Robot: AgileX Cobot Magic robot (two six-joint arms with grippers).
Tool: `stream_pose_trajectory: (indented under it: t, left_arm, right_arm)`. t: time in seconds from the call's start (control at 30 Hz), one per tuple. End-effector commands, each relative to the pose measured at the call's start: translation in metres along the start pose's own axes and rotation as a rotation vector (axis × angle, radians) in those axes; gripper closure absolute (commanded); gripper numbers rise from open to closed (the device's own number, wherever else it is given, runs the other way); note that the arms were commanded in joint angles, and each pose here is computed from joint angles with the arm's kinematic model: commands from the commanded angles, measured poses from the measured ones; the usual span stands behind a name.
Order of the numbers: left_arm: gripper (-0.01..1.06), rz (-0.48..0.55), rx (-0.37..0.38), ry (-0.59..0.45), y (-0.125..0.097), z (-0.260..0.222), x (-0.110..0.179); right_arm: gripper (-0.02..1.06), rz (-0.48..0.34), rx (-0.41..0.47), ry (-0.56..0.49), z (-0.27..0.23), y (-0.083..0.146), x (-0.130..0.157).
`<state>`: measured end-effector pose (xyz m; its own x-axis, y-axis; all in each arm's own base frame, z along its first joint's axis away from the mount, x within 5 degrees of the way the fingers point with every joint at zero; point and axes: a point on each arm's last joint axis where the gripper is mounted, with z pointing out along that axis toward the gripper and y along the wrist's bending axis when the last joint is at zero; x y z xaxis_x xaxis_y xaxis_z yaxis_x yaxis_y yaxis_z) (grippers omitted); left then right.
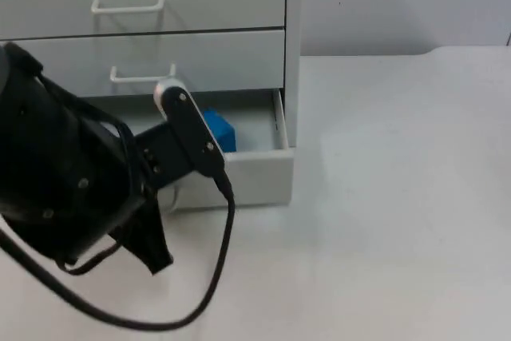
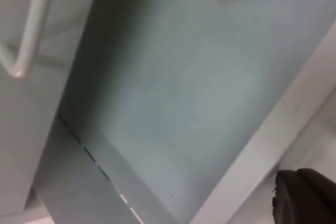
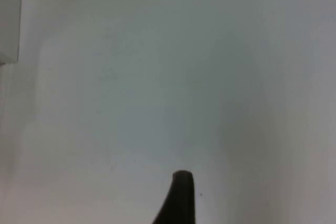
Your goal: Open the drawer with the left hand, place the block into the drawer with the right hand, then close the drawer with the left hand.
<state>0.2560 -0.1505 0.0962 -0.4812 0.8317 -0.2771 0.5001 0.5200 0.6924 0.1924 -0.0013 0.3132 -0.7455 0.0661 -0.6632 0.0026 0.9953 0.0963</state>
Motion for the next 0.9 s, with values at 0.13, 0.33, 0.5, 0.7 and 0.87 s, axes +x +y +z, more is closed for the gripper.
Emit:
stream_pose_trajectory:
  t: [0.13, 0.33, 0.5, 0.7, 0.87]
  left_arm:
    - [1.05, -0.062, -0.017, -0.003, 0.016, 0.018, -0.012]
    - [1.05, -0.103, -0.043, 0.011, 0.026, 0.036, -0.021]
    - [1.05, -0.124, -0.053, 0.045, 0.032, 0.057, -0.02]
    - [1.05, -0.122, -0.027, 0.061, 0.042, 0.075, -0.019]
    - [1.05, -0.143, -0.033, 0.068, 0.056, 0.084, -0.016]
  right_arm:
    - [0.33, -0.004, -0.004, -0.009, 0.001, 0.0, 0.001]
    - [0.33, -0.004, -0.003, -0.017, 0.001, 0.0, 0.0]
    - [0.33, 0.001, -0.003, -0.017, 0.001, 0.0, 0.0]
    - [0.33, 0.001, -0.003, -0.023, 0.001, 0.0, -0.001]
    - [0.33, 0.001, -0.003, -0.023, 0.001, 0.0, -0.001]
